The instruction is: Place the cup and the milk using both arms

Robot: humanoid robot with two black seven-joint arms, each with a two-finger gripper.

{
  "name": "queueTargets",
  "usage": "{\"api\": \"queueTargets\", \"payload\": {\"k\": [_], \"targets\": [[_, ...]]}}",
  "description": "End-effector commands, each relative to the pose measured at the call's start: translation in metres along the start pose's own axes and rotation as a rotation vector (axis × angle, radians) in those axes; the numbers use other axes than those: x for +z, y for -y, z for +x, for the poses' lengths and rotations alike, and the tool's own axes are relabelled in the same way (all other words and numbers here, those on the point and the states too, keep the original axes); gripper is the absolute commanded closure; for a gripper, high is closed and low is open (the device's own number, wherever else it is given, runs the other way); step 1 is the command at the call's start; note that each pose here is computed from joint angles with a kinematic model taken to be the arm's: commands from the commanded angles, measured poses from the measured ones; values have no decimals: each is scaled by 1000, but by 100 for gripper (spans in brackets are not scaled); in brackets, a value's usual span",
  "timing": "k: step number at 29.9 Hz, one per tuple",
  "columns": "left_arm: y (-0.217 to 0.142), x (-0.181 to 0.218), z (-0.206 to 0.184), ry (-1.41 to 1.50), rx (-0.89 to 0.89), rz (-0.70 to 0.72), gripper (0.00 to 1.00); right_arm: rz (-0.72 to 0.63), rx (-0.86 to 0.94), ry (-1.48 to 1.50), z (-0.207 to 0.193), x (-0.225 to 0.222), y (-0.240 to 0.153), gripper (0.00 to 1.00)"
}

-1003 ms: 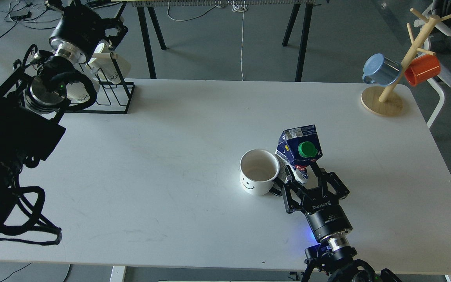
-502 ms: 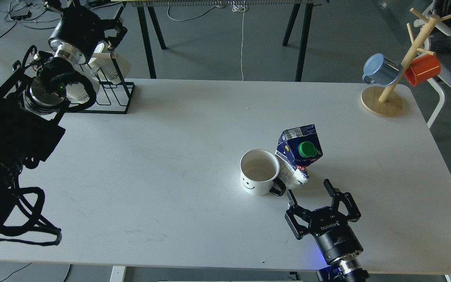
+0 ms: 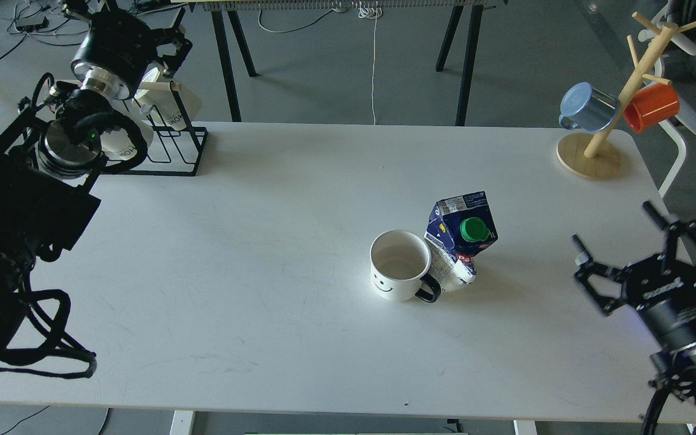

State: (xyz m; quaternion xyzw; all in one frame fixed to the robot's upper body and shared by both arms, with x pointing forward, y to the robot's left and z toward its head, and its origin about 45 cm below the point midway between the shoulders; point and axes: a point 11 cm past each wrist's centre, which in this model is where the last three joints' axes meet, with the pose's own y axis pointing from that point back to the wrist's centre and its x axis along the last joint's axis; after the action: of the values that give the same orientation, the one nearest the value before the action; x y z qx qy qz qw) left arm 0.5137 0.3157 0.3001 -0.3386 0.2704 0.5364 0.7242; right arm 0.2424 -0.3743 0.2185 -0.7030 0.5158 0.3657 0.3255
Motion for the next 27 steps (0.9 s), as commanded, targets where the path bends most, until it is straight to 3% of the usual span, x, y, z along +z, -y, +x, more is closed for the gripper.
{"api": "queueTargets", "payload": {"k": [1,6,13,19,22,27], "targets": [[-1,-1,1,-42,5,-15,1,106,-38,-134,-9,-59,27,1],[1,-8,-2,-57,0,-8,1,200,-138,-267,-38,-115,83,0],[1,-9,-1,-61,2,-8,1,275,-134,-441,-59,-180,154,0],[-2,-11,3,-61,9,-3,1,233,-54,-363,-39,-158,214,1],[-2,-10,3,-64,10,-9,1,236,3,-329,-25,-157,223,1],[-1,-7,1,-97,7,-30,1,269,-2,-313,-39,-161,242,1]]}}
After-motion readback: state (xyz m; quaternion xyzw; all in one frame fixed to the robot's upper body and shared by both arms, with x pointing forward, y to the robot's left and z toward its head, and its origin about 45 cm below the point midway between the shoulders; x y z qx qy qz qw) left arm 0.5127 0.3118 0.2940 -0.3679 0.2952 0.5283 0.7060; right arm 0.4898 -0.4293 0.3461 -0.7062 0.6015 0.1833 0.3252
